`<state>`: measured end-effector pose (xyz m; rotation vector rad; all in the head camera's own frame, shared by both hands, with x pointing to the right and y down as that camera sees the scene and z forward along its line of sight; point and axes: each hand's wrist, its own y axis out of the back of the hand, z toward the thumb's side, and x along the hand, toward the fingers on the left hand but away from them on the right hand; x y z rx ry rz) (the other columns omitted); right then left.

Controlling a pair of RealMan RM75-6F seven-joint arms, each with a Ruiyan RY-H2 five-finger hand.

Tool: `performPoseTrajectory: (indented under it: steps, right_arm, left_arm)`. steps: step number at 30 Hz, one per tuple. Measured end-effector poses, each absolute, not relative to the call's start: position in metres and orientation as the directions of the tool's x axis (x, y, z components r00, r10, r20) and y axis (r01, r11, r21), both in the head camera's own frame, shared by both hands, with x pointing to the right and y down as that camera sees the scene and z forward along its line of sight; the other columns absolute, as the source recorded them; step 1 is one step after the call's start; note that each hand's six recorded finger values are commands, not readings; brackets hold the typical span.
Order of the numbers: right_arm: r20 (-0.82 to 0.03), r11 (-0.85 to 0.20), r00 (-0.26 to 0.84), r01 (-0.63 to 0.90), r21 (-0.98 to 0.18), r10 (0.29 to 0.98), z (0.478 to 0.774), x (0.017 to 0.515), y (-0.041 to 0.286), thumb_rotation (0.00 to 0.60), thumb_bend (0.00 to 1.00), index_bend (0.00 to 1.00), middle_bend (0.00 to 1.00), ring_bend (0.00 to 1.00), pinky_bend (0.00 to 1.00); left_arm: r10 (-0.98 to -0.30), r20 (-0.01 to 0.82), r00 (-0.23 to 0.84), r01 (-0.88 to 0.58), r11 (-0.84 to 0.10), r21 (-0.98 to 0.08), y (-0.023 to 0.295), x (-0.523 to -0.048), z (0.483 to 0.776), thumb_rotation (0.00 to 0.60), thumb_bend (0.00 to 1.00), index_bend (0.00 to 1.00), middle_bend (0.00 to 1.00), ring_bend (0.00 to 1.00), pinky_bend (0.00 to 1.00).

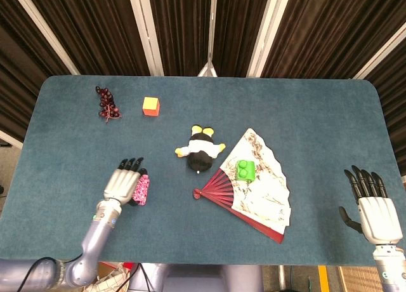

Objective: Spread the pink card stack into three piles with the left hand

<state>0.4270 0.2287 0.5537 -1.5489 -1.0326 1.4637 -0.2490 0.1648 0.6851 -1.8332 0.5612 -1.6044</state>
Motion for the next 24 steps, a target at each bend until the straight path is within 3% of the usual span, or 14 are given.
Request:
performPoseTrajectory:
  steps: [8, 16, 24]
  right_arm:
    - [-0.392, -0.392, 0.016, 0.058, -0.918, 0.92, 0.554, 0.427, 0.229, 0.6, 0.37, 0.0, 0.0, 0.0, 0.05]
    - [-0.393, -0.393, 0.015, 0.057, -0.918, 0.92, 0.555, 0.426, 0.229, 0.6, 0.37, 0.0, 0.0, 0.0, 0.05]
    - [-0.39, -0.39, 0.012, 0.058, -0.919, 0.921, 0.554, 0.427, 0.229, 0.6, 0.37, 0.0, 0.0, 0.0, 0.05]
  left_arm:
    - [-0.698, 0.711, 0.09, 0.089, -0.705, -0.704, 0.159, -0.302, 0.676, 0.6, 0.34, 0.52, 0.0, 0.0, 0.0]
    - [-0.668, 0.744, 0.024, 0.117, -0.737, -0.666, 0.171, -0.345, 0.692, 0.6, 0.33, 0.45, 0.0, 0.0, 0.0]
    - [-0.634, 0.773, 0.022, 0.142, -0.763, -0.63, 0.182, -0.348, 0.703, 0.6, 0.15, 0.14, 0.0, 0.0, 0.0]
